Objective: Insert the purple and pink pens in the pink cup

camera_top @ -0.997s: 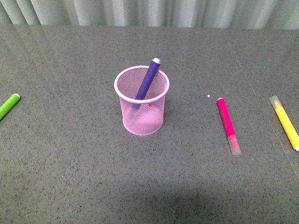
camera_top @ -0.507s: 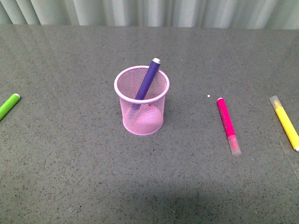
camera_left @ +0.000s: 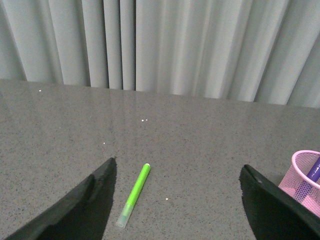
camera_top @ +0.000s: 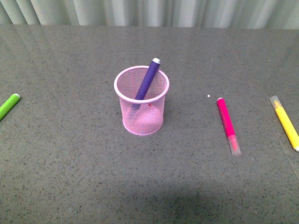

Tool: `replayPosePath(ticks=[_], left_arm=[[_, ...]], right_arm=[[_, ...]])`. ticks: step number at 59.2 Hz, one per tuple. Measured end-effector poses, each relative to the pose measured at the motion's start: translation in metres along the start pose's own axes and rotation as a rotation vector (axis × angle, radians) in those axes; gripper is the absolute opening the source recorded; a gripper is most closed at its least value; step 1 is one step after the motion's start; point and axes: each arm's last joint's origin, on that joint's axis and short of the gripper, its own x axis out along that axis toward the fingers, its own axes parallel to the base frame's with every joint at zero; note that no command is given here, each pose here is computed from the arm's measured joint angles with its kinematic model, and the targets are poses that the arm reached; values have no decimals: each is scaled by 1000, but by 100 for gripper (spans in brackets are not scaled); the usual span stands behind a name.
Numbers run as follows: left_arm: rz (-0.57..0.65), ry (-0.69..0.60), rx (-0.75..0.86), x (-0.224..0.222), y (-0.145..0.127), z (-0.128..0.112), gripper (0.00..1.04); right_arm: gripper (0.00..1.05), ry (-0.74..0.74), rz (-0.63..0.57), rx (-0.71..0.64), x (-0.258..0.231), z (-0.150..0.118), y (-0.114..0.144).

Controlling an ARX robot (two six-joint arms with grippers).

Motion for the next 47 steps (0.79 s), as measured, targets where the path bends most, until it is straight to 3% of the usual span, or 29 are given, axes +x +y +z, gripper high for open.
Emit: replayPosePath(ticks=[9,47], left_arm=[[0,0,2,0,0,0,98],[0,0,1,0,0,0,97]], right_arm=[[97,0,0,0,0,0,0],[97,0,0,0,0,0,0]])
